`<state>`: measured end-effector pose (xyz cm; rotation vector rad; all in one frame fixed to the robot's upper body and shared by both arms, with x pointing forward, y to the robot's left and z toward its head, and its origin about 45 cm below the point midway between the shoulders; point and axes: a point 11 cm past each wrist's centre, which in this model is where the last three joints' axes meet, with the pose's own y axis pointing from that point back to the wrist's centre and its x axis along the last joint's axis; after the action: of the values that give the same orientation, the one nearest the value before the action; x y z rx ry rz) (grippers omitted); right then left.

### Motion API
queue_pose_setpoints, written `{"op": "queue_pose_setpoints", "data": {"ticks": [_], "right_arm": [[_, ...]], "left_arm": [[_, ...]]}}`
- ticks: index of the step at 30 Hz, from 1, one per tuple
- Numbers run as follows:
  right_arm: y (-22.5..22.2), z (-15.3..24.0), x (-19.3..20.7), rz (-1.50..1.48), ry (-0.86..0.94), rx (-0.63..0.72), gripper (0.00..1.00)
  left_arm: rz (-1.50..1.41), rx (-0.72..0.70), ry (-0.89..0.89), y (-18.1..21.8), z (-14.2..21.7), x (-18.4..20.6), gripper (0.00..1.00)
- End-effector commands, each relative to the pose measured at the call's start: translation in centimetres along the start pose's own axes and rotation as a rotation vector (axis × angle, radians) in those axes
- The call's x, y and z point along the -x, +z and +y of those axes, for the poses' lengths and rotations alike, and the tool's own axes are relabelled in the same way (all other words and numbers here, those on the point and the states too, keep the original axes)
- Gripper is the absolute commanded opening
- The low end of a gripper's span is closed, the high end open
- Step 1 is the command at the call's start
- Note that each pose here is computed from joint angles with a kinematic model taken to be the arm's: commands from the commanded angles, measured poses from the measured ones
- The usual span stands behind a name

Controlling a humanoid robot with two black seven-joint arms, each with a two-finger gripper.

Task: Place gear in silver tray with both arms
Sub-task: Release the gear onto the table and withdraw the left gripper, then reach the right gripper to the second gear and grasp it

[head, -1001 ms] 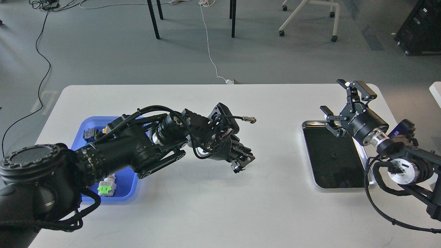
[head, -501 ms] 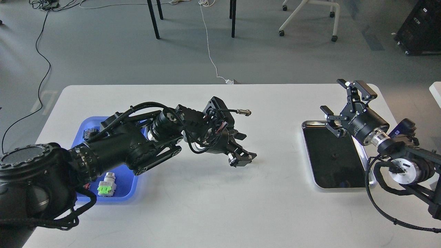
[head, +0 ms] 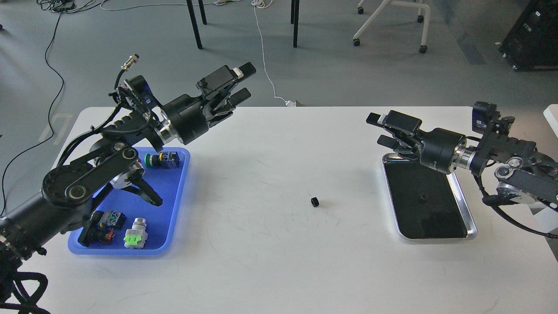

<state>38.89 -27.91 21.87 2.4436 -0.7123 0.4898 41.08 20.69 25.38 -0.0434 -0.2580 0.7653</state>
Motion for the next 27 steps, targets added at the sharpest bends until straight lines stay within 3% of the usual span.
{"op": "queue_pose_setpoints", "data": {"ticks": [1,7,15,27], "right_arm": [[-1.7,-1.0,-0.5,0.307,-0.177,0.085,0.97],[-4.7,-4.3,0.7,0.656,-0.423,0.138,0.97],[-5.0,-7.2,4.4,0.888,-0.646,0.163,0.97],[-4.5,-10.1,7.6,1.012,-0.752,0.154,0.92]], "left_arm": [[0.111,0.041,0.105,-0.5,3.2,-1.5,0.98],[0.305,0.147,0.306,-0.4,6.7,-3.9,0.98],[0.364,0.204,0.373,0.1,8.2,-4.8,0.98],[0.375,0.210,0.362,0.1,8.2,-4.1,0.98]]}}
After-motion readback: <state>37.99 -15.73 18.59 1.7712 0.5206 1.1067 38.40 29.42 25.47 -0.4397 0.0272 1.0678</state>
